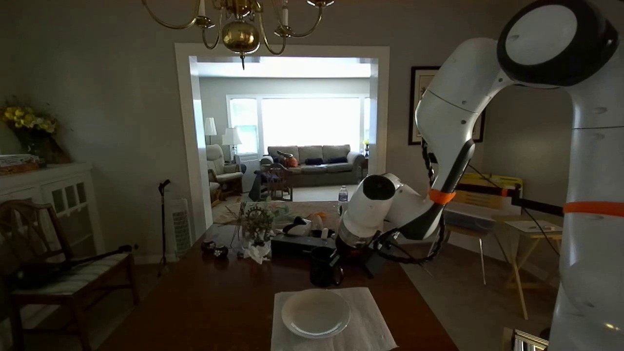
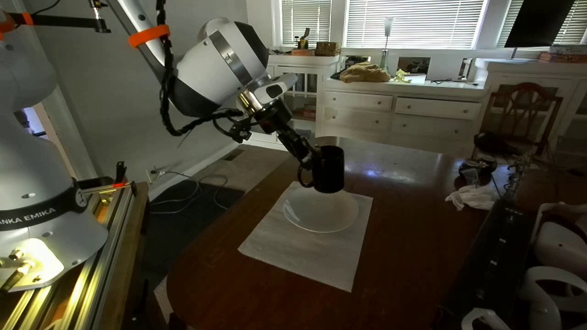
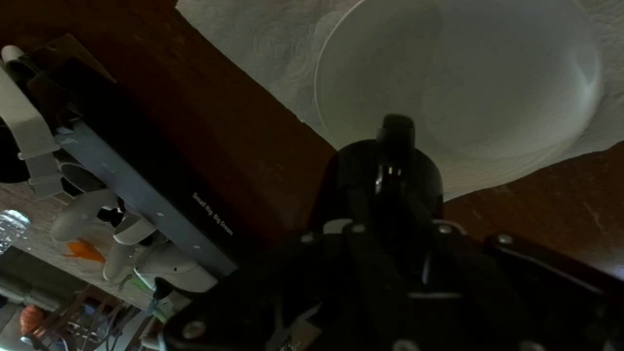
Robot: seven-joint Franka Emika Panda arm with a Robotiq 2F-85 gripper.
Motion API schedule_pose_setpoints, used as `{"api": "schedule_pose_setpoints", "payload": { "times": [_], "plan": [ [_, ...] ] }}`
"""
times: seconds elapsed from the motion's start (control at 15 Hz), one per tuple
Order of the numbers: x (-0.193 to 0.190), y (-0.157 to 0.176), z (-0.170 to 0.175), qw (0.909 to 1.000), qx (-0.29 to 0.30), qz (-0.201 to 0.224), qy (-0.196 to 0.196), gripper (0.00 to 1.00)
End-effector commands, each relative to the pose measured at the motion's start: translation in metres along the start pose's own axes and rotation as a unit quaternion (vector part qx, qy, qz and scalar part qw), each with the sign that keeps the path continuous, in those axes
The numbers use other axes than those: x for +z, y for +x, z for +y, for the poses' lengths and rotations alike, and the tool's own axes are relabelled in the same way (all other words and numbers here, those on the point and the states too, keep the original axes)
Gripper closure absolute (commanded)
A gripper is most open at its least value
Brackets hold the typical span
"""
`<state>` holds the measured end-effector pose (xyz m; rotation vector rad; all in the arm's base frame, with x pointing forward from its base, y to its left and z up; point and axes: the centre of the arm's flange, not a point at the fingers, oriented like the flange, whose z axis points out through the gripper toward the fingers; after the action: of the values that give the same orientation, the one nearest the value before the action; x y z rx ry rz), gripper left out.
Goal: Put the silver fork in the black mug then place the mug on the white plate.
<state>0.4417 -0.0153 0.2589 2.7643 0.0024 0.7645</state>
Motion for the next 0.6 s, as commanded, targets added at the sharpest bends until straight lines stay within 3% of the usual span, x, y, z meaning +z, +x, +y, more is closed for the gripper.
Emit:
{"api": "schedule_pose_setpoints", "payload": {
  "times": [0.0,0.53],
  "plan": [
    [0.023,-0.001,-0.008,1.0,0.007,0.001,0.001,0.95],
    [0.051,0.01,-0.031,0.9996,-0.015,0.02,0.016,0.95]
  ]
}}
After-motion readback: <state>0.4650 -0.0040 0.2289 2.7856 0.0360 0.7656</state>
